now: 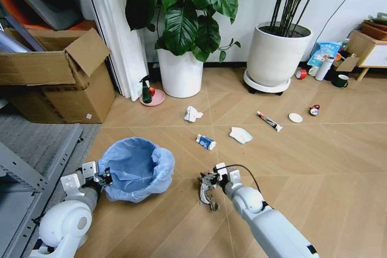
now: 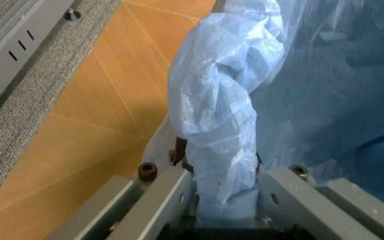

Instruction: Pick up the trash bin and place the garbage on the floor into it.

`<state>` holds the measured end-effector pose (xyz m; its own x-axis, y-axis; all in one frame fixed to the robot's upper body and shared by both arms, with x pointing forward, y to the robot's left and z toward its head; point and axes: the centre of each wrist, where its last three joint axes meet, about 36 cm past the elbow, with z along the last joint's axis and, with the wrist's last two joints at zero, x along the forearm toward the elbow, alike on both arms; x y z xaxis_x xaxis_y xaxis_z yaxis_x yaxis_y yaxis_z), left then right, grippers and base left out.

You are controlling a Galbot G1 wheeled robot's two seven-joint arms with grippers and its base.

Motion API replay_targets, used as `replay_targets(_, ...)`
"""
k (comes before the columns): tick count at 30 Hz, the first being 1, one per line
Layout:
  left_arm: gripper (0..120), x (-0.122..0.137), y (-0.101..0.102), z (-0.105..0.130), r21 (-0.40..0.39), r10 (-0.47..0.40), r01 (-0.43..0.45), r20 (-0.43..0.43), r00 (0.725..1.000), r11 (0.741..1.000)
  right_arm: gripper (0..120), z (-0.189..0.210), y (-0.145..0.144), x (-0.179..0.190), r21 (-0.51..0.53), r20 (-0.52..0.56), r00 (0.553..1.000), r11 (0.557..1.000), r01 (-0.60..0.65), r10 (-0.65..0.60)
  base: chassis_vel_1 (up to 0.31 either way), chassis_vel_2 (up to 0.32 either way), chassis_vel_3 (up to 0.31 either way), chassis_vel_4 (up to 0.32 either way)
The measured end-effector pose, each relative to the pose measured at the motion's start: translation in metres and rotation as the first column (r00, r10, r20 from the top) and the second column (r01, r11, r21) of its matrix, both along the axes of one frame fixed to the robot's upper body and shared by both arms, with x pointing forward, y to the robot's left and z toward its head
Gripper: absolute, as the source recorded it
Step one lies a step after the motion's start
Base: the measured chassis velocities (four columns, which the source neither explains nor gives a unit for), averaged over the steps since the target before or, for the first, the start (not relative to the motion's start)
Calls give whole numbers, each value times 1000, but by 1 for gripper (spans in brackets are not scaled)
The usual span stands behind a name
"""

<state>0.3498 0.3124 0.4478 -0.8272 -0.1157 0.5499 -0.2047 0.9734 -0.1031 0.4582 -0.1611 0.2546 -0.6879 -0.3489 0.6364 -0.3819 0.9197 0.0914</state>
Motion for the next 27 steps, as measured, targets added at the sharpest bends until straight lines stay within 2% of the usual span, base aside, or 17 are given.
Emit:
replay_targets(7,0,1,0,-1,-1,-1,1,0,1000,1000,100,-15,4,3,-16,-70,997,1000,21,-22,0,0,0,0)
replay_targets(11,0,1,0,-2,0,1,-1,0,1000,1000,90,-18,4,3,-12,-70,997,1000,25,-26,0,0,0,0)
replay_targets(12,0,1,0,-2,0,1,-1,-1,1000,1000,88,-19,4,3,-10,-68,997,1000,26,-26,0,0,0,0)
replay_targets(14,0,1,0,-2,-1,1,-1,-1,1000,1000,74,-21,4,4,-1,-61,998,1000,22,-22,0,0,0,0)
replay_targets(15,0,1,0,-2,-1,1,-1,-1,1000,1000,74,-21,4,4,-1,-61,998,1000,22,-22,0,0,0,0)
replay_targets(17,0,1,0,-2,-1,1,-1,0,1000,1000,64,-23,5,5,3,-60,998,1000,23,-23,0,0,0,0)
replay_targets(18,0,1,0,-2,-1,1,-1,0,1000,1000,64,-23,5,5,3,-60,998,1000,23,-23,0,0,0,0)
replay_targets(20,0,1,0,-2,1,1,-1,-1,1000,1000,53,-25,7,6,4,-64,998,1000,27,-27,0,0,0,0)
replay_targets(23,0,1,1,-3,1,2,-2,-2,1000,1000,46,-28,7,6,1,-65,997,1000,30,-30,0,0,0,0)
replay_targets(27,0,1,-1,-3,-2,0,0,-2,1000,1000,26,-33,7,10,-1,-67,997,999,38,-38,0,0,0,0)
